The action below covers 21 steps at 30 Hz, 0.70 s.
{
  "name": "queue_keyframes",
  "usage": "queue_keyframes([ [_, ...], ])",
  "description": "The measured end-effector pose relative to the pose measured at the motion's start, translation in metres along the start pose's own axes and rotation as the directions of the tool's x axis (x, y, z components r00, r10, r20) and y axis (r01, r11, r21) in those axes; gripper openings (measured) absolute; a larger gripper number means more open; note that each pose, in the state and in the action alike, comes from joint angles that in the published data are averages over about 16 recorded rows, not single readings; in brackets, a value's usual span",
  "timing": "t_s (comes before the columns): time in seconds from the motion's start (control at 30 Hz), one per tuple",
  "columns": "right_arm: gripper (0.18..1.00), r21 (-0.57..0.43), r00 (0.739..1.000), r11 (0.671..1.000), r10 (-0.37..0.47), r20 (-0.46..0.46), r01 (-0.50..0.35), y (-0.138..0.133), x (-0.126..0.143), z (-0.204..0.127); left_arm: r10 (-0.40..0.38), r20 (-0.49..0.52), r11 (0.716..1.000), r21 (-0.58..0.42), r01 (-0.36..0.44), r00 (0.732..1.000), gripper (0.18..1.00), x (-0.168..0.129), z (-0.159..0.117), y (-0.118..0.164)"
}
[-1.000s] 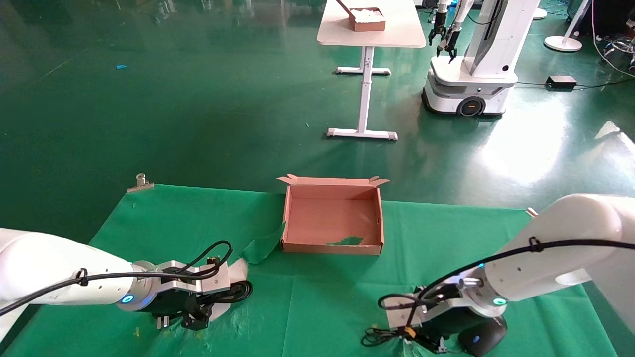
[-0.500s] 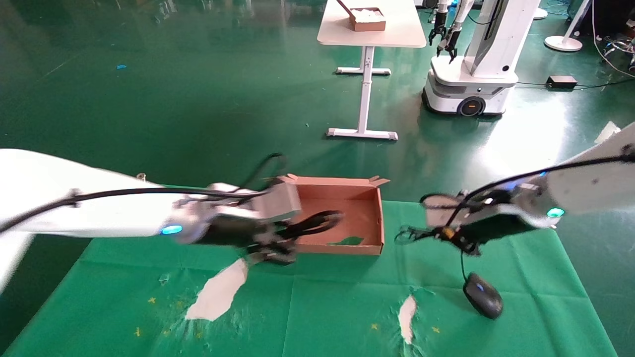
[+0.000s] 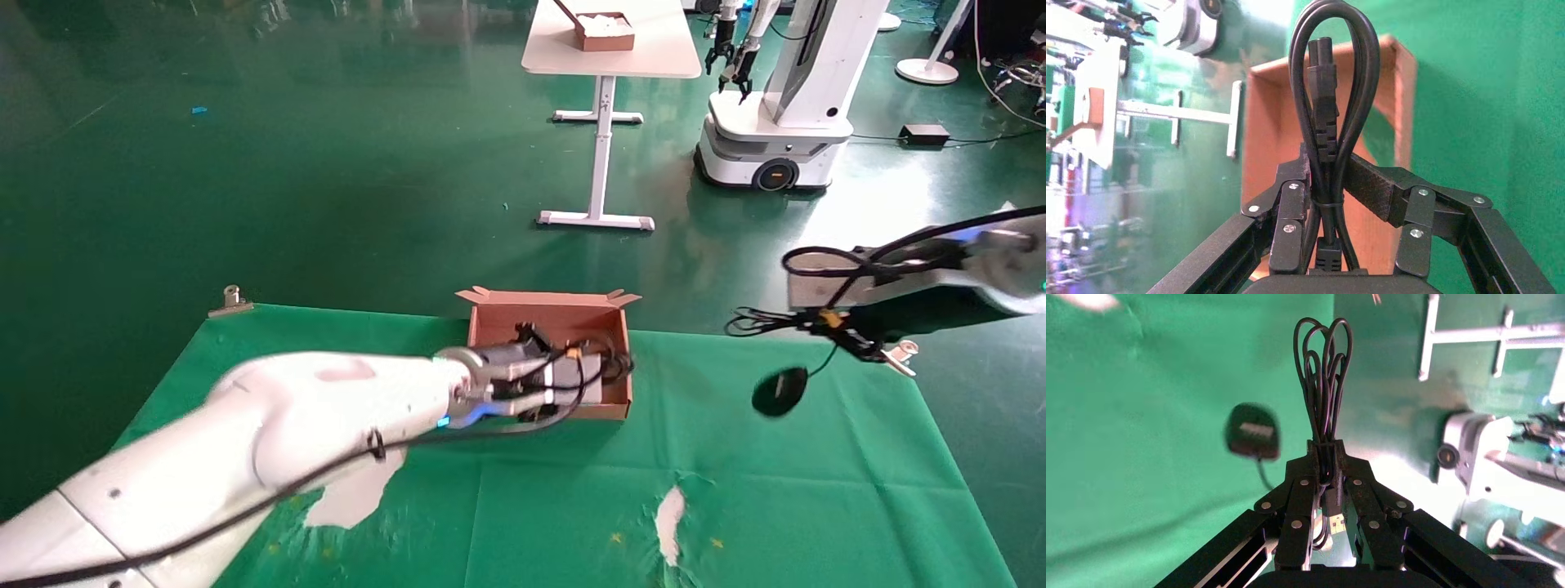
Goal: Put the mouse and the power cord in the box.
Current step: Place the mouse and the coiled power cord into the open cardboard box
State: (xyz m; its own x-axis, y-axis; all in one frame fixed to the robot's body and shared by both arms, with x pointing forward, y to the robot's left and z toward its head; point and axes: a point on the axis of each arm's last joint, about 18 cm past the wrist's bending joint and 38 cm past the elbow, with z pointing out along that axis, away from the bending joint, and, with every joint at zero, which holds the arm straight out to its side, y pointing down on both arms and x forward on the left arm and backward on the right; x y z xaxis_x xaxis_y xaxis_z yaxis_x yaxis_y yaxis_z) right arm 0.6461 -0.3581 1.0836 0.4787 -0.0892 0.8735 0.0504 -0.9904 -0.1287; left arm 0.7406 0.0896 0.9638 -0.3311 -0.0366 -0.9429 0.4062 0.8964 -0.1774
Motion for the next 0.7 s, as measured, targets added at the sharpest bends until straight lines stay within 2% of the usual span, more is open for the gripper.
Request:
queue_keyframes([
  [0.17, 0.220, -0.018, 1.000, 1.000, 0.000, -0.025, -0.001, 0.005, 0.002, -0.013, 0.039, 0.014, 0.999, -0.015, -0.039, 0.999, 0.257, 0.008, 0.008, 0.000],
  [0.33, 0.220, -0.019, 0.999, 1.000, -0.004, -0.038, 0.003, 0.005, 0.003, -0.017, 0.044, 0.018, 0.999, -0.019, -0.044, 0.999, 0.269, 0.009, 0.010, -0.001],
  [0.53, 0.220, -0.010, 0.999, 1.000, -0.012, -0.041, 0.011, 0.000, 0.003, -0.017, 0.043, 0.019, 0.999, -0.021, -0.043, 0.999, 0.310, 0.008, 0.011, -0.002],
  [0.7, 0.219, 0.001, 0.999, 1.000, -0.021, -0.042, 0.021, -0.006, 0.003, -0.018, 0.042, 0.020, 0.999, -0.022, -0.042, 0.999, 0.377, 0.008, 0.011, -0.003],
])
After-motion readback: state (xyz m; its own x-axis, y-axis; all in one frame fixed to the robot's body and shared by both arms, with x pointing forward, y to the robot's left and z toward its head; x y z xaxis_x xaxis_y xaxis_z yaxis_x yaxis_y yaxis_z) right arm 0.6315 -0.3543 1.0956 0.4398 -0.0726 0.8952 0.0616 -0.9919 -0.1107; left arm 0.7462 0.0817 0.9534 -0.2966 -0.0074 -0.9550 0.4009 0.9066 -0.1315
